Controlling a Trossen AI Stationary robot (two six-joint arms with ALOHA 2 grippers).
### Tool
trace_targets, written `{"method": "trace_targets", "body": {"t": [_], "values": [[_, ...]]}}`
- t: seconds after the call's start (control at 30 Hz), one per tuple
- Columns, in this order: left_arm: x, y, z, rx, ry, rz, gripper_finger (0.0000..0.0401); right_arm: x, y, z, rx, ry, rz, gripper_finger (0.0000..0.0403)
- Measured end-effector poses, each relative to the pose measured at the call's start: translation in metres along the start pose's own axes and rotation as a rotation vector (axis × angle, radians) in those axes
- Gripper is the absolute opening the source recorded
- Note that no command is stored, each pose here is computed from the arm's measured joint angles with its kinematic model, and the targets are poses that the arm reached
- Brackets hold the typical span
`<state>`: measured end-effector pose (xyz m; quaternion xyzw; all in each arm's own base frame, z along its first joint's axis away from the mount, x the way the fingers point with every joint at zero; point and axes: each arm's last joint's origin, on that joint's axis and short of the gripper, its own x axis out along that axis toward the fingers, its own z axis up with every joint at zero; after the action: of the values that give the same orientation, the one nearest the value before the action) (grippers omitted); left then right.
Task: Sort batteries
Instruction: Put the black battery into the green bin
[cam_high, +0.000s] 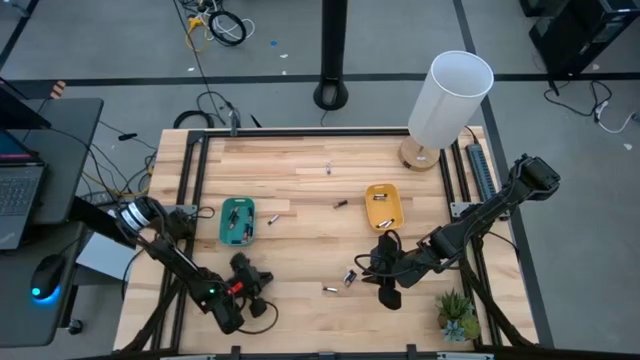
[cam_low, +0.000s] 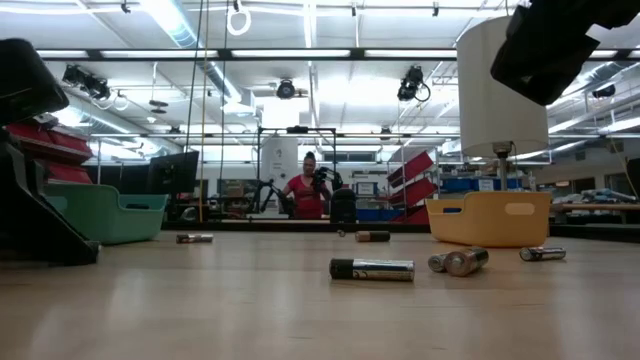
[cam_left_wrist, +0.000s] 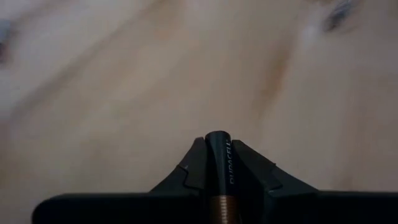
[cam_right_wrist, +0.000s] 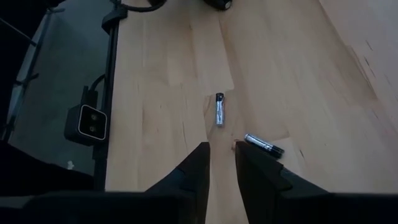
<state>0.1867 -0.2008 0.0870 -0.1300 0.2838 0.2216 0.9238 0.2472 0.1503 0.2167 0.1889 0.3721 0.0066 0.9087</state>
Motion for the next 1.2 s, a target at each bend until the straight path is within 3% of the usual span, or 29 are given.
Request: {"method": "trace_targets", "body": {"t": [0.37,0.57,0.73,1.0,1.2], "values": [[-0.032,0.039,0.076,0.001,-0.183,0.166,0.0055,0.002,-0.006,0.006,0.014,-0.02,-0.012,0.0081],[-0.047,0.085,0.11,-0.071,-0.049,0.301,0.0055,0.005,-0.015,0.016,0.019,-0.035,-0.021,0.0081],[-0.051,0.118,0.114,-0.111,0.123,0.481,0.0058,0.004,-0.019,0.031,-0.058,-0.048,-0.007,0.0081],[-0.043,0.124,0.119,-0.21,0.134,0.517,0.0194,-0.003,-0.048,0.077,-0.025,-0.017,-0.011,0.0093],[-0.048,0.117,0.139,-0.296,0.129,0.479,0.0209,-0.021,-0.078,0.12,-0.142,-0.034,-0.07,0.0115]]}}
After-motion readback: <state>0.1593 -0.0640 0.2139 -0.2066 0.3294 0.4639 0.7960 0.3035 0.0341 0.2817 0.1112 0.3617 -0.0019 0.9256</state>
